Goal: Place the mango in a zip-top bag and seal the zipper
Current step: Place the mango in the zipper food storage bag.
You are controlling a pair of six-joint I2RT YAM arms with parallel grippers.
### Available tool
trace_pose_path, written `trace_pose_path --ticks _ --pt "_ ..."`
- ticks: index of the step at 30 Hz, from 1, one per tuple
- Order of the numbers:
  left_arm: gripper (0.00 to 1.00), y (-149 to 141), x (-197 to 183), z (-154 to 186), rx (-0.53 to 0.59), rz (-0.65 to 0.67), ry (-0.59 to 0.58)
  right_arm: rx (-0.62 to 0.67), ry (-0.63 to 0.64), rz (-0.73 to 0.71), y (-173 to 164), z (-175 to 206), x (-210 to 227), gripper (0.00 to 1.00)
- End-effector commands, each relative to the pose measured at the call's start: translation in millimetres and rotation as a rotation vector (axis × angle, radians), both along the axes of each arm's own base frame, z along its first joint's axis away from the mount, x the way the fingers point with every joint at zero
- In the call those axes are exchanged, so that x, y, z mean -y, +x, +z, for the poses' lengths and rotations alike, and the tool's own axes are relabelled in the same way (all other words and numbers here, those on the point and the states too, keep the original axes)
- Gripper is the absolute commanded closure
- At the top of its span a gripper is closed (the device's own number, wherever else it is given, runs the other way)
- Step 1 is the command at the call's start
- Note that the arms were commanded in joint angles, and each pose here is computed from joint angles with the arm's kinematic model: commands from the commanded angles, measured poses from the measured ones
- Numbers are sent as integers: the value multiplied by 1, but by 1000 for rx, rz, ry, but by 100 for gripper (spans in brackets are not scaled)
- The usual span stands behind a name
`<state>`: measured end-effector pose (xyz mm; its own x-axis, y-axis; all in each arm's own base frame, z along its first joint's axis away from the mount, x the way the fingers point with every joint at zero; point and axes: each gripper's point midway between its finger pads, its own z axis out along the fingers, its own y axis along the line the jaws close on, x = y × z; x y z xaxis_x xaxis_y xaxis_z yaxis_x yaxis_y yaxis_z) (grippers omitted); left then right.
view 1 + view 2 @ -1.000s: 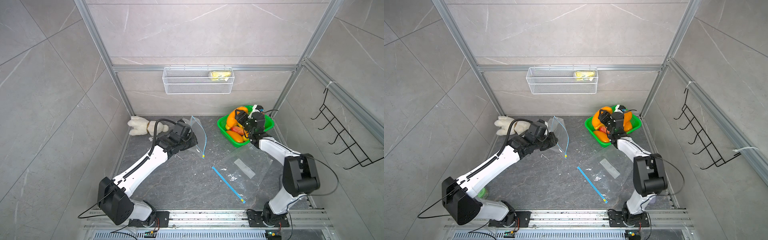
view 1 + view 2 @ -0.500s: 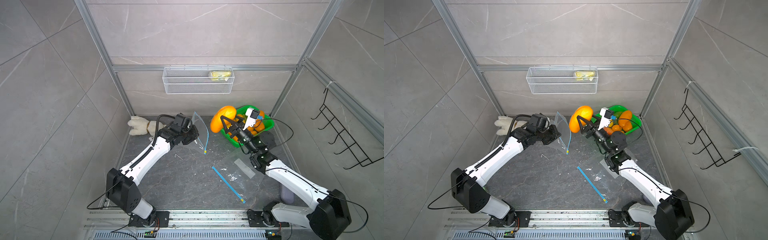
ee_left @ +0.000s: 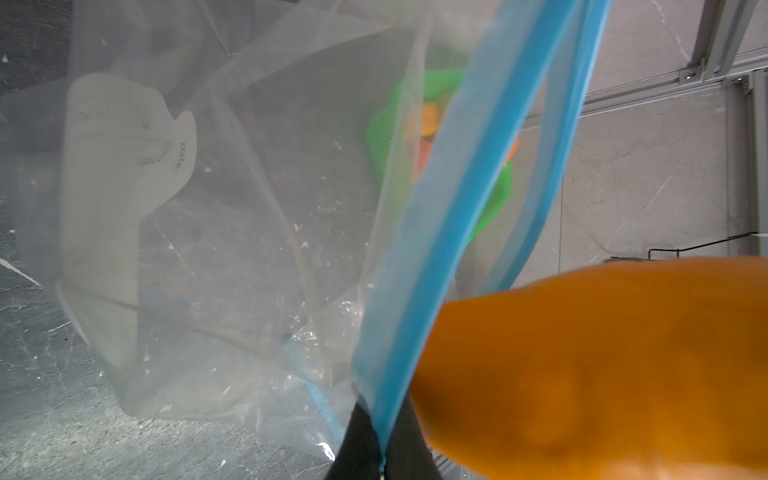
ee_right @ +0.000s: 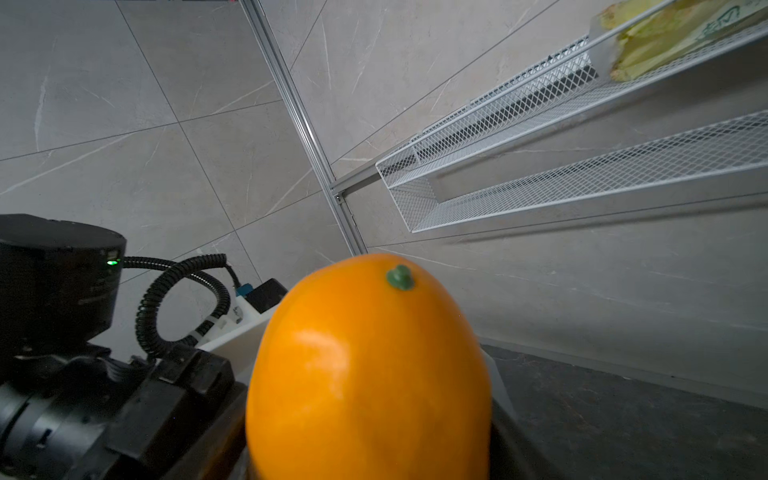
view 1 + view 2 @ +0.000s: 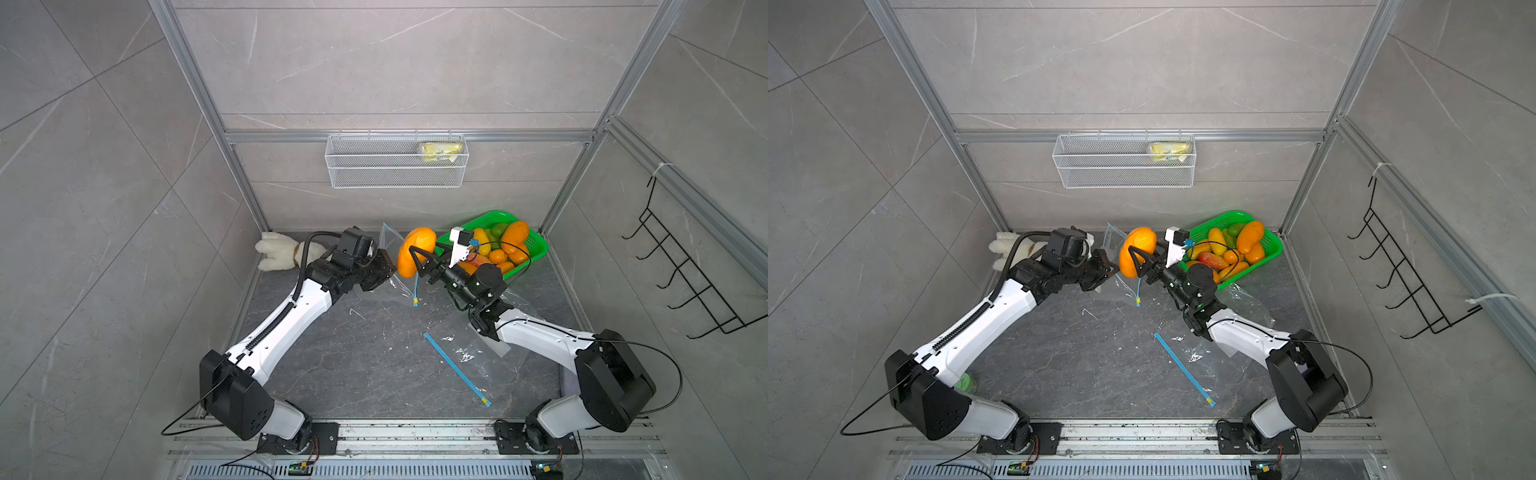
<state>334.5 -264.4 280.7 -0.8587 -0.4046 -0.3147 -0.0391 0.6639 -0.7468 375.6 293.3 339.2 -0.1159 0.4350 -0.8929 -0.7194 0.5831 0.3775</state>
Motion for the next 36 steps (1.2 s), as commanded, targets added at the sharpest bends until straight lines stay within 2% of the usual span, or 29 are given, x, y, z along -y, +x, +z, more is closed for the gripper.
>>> trace_pose_path --ticks 1,3,7,12,13,14,17,18,20,21,24,30,33,36 --pt "94 -18 11 44 74 -80 -122 54 -8 -24 5 6 -5 83" --pt "94 -21 12 47 76 -90 -139 56 -27 -37 8 0 -7 81" --pt "94 -21 15 52 79 -100 -154 55 -47 -25 6 -6 -11 69" --pt "94 -15 12 49 67 -87 -161 57 -75 14 -3 -3 -20 37" --pt "94 -14 11 48 65 -84 -159 63 -66 -2 -4 0 -16 28" --pt "94 -13 9 47 64 -80 -159 62 -56 -18 -6 2 -12 25" --pt "94 -11 6 44 56 -69 -172 48 -52 -39 -10 10 -3 23" --pt "94 -10 5 44 59 -66 -180 37 -55 -38 -11 13 -2 30" --pt "94 -9 4 47 67 -66 -194 7 -63 -25 -11 13 -5 51" --pt "94 -10 5 50 76 -70 -202 -16 -69 -20 -9 10 -6 56" --pt "94 -10 7 57 104 -79 -228 -71 -60 -11 -4 3 -10 57" --pt "94 -11 11 62 118 -93 -271 -100 -87 -6 2 -12 -18 42" --pt "94 -10 11 64 118 -96 -281 -112 -110 -40 6 -19 -14 21" --pt "94 -10 12 63 114 -100 -291 -99 -110 -55 3 -14 -8 12"
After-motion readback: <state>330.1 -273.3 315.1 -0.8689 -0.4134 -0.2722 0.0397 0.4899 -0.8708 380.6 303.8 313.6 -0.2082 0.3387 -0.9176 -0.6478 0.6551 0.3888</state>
